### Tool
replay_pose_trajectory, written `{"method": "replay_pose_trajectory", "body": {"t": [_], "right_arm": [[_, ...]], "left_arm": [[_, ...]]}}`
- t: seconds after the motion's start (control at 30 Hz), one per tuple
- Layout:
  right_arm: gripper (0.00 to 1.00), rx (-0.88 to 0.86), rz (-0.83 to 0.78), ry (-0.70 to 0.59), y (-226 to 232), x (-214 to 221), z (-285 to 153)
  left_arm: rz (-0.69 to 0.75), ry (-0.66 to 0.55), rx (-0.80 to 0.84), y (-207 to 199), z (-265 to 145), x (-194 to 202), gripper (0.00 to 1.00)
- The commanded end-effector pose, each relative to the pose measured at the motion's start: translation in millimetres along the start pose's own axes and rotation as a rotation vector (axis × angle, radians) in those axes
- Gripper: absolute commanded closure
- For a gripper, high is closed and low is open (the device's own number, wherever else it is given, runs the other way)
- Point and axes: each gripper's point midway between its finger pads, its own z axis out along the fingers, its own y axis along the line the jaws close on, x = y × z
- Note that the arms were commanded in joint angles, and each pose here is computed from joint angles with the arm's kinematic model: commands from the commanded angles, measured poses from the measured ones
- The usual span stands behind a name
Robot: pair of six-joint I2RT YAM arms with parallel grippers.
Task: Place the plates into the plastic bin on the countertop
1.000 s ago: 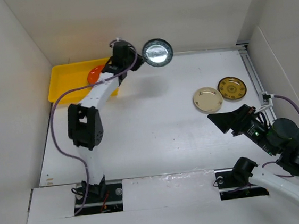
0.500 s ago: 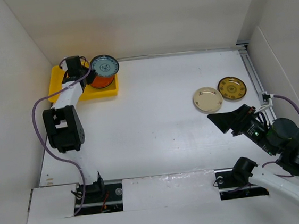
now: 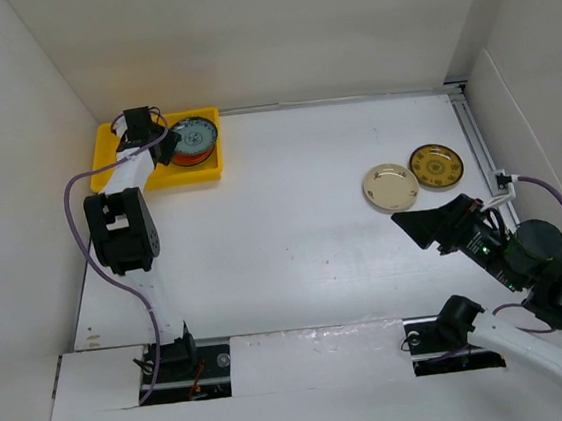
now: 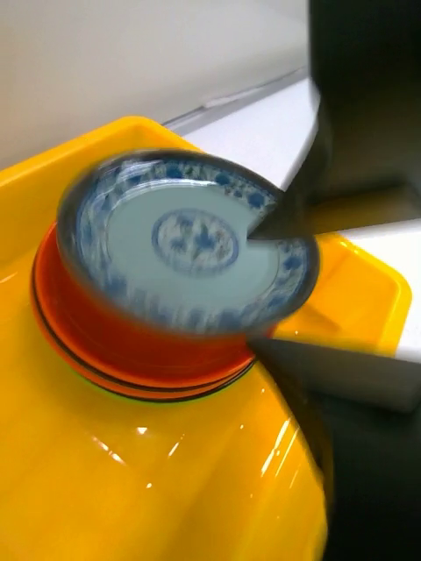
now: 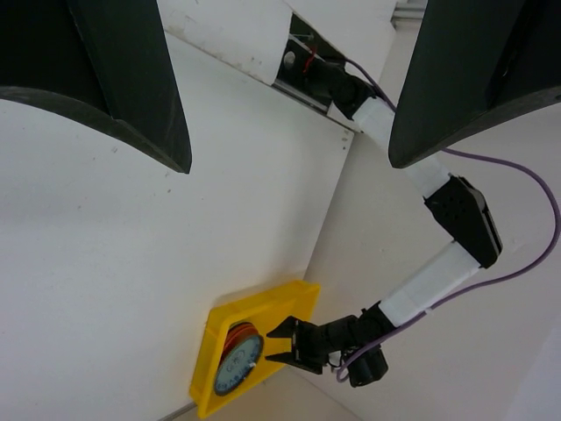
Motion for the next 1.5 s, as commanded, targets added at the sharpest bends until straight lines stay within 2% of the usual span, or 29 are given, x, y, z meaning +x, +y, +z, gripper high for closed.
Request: {"method": "replay_pose_trajectory", "body": {"t": [0.0, 0.03, 0.07, 0.17, 0.2, 0.23, 0.27, 0.37, 0.5, 0.53, 0.6, 0.7, 0.73, 0.8, 0.83, 0.9, 0.97, 1.03, 1.1, 1.17, 1.33, 1.47], "right_arm": [[0.00, -0.034, 0.016, -0.013, 15, -10, -2], [0.00, -0.034, 0.016, -0.013, 15, -10, -2], [0.00, -0.034, 0.016, -0.013, 15, -10, -2], [0.00, -0.034, 0.016, -0.013, 15, -10, -2], [0.00, -0.025, 0.013, -0.005, 13, -8, -3], [0.00, -0.026, 0.015, -0.017, 14, -12, -4], [0.00, -0.018, 0.013, -0.011, 12, -11, -4], [0.00, -0.011, 0.015, -0.033, 13, -16, -5], [0.00, 0.004, 0.015, -0.051, 10, -19, -4], [0.00, 0.004, 0.015, -0.051, 10, -19, -4], [0.00, -0.004, 0.018, -0.057, 13, -22, -6], [0.00, -0.003, 0.011, -0.071, 14, -27, -8], [0.00, -0.003, 0.011, -0.071, 14, -27, -8], [0.00, -0.010, 0.014, -0.077, 16, -29, -9], [0.00, -0.016, 0.013, -0.070, 18, -28, -10], [0.00, -0.030, 0.016, -0.070, 19, -28, -13], [0.00, -0.045, 0.029, -0.070, 20, -27, -17], [0.00, -0.047, 0.040, -0.071, 19, -27, -20], [0.00, -0.056, 0.040, -0.060, 19, -25, -23], [0.00, -0.046, 0.034, -0.038, 16, -20, -24], [0.00, -0.047, 0.059, -0.013, 12, -10, -23], [0.00, -0.060, 0.076, 0.013, 12, -1, -17]], "left_arm": [[-0.016, -0.063, 0.078, -27, -30, -25, 0.50], [-0.016, -0.070, 0.087, -31, -35, -27, 0.43], [-0.015, -0.063, 0.093, -31, -38, -25, 0.29], [-0.015, -0.077, 0.113, -37, -53, -29, 0.10], [-0.006, -0.073, 0.105, -32, -55, -26, 0.07], [0.004, -0.070, 0.116, -34, -61, -26, 0.00], [0.014, -0.095, 0.149, -43, -76, -32, 0.00], [0.108, -0.103, 0.219, -68, -107, -13, 0.00], [0.204, -0.043, 0.320, -100, -136, 41, 0.00], [0.241, 0.004, 0.355, -113, -141, 73, 0.00], [0.292, 0.051, 0.399, -120, -148, 112, 0.00], [0.368, 0.168, 0.544, -150, -165, 187, 0.00], [0.395, 0.238, 0.539, -150, -159, 227, 0.00], [0.428, 0.299, 0.582, -166, -160, 262, 0.00], [0.454, 0.360, 0.554, -157, -141, 292, 0.00], [0.493, 0.453, 0.640, -175, -151, 338, 0.00], [0.525, 0.539, 0.630, -163, -130, 382, 0.00], [0.530, 0.644, 0.697, -168, -140, 419, 0.00], [0.528, 0.729, 0.718, -154, -134, 455, 0.02], [0.524, 0.747, 0.746, -158, -133, 465, 0.02], [0.520, 0.849, 0.740, -141, -131, 513, 0.04], [0.520, 0.831, 0.669, -130, -113, 525, 0.06]]}}
